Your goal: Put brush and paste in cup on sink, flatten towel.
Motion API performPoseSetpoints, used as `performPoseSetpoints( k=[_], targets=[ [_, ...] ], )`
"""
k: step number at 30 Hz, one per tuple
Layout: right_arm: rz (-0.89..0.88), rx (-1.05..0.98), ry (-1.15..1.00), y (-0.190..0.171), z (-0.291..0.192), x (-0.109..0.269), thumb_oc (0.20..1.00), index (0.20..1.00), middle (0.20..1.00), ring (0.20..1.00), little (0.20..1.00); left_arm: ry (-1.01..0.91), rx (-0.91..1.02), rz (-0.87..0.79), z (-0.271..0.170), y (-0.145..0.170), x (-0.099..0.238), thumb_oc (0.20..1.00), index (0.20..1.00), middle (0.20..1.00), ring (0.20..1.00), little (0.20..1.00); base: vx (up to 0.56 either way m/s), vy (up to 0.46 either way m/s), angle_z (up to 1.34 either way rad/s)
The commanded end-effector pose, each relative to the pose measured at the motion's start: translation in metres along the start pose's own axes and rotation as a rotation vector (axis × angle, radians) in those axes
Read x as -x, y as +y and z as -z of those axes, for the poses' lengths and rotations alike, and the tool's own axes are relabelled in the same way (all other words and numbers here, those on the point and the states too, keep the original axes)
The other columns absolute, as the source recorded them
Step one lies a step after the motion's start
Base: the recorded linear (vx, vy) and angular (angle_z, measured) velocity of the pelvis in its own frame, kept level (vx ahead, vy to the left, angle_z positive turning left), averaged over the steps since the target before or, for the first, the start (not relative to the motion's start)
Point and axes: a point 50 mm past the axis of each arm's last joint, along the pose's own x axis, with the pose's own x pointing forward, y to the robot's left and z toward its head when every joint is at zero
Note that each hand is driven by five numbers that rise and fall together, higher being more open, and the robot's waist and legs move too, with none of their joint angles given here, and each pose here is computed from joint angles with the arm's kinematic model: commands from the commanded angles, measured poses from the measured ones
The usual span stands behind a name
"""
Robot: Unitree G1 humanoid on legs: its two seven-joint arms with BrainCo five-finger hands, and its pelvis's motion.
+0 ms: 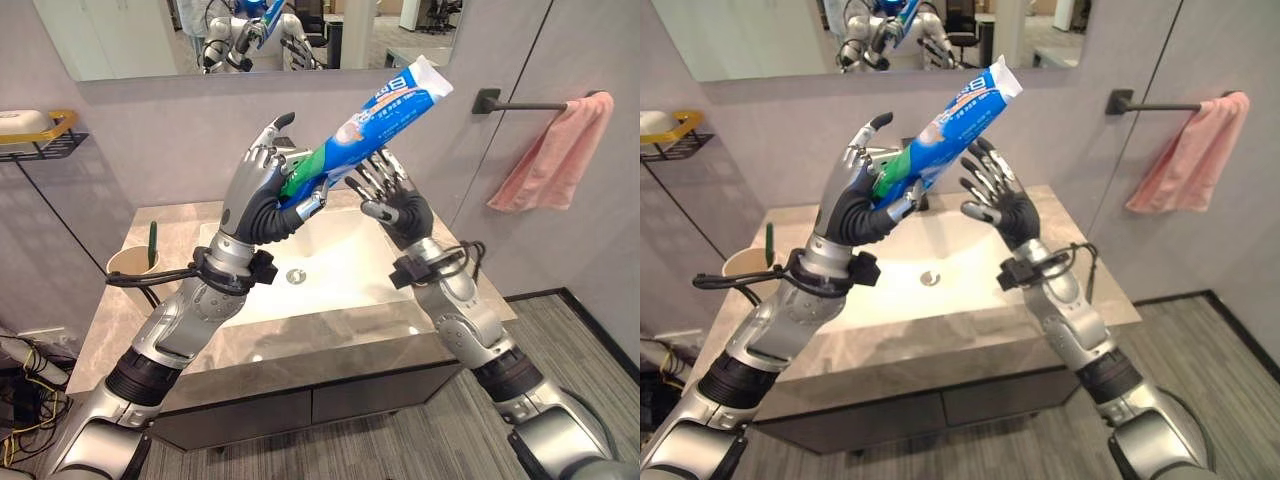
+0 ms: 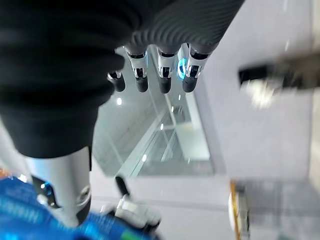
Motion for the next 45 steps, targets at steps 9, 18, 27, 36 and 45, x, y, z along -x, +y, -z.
performPoseSetpoints(
  k=[9,18,27,36,45],
  targets=[
    [-0.219,-0.2,-0.209,0.047,-0.039,-0.044,1.0,1.0,1.0,1.0,1.0,-0.02,0.052,0.001,-0.001,0.009,-0.002,0.2,0.2,0.2,0.2,0.2,0.01,0.025,0.12],
    [-0.246,-0.298,-0.203,0.056,-0.033,-0.04,1.0,1.0,1.0,1.0,1.0,0.044,0.109,0.036,0.005,0.001,0.006,0.2,0.2,0.2,0.2,0.2,0.02,0.035,0.08],
    [-0.261,-0.38,-0.225,0.069,-0.031,-0.041,1.0,1.0,1.0,1.0,1.0,0.071,0.147,0.023,0.006,-0.003,0.008,0.2,0.2,0.2,0.2,0.2,0.02,0.026,0.0],
    [-0.282,-0.422,-0.235,0.077,-0.03,-0.042,1.0,1.0,1.0,1.0,1.0,0.088,0.169,0.009,0.006,-0.005,0.01,0.2,0.2,0.2,0.2,0.2,0.0,0.0,0.0],
    [-0.263,-0.496,-0.296,0.081,-0.036,-0.043,1.0,1.0,1.0,1.0,1.0,0.167,0.24,-0.021,0.011,-0.013,0.021,0.2,0.2,0.2,0.2,0.2,0.0,0.0,0.0]
  ],
)
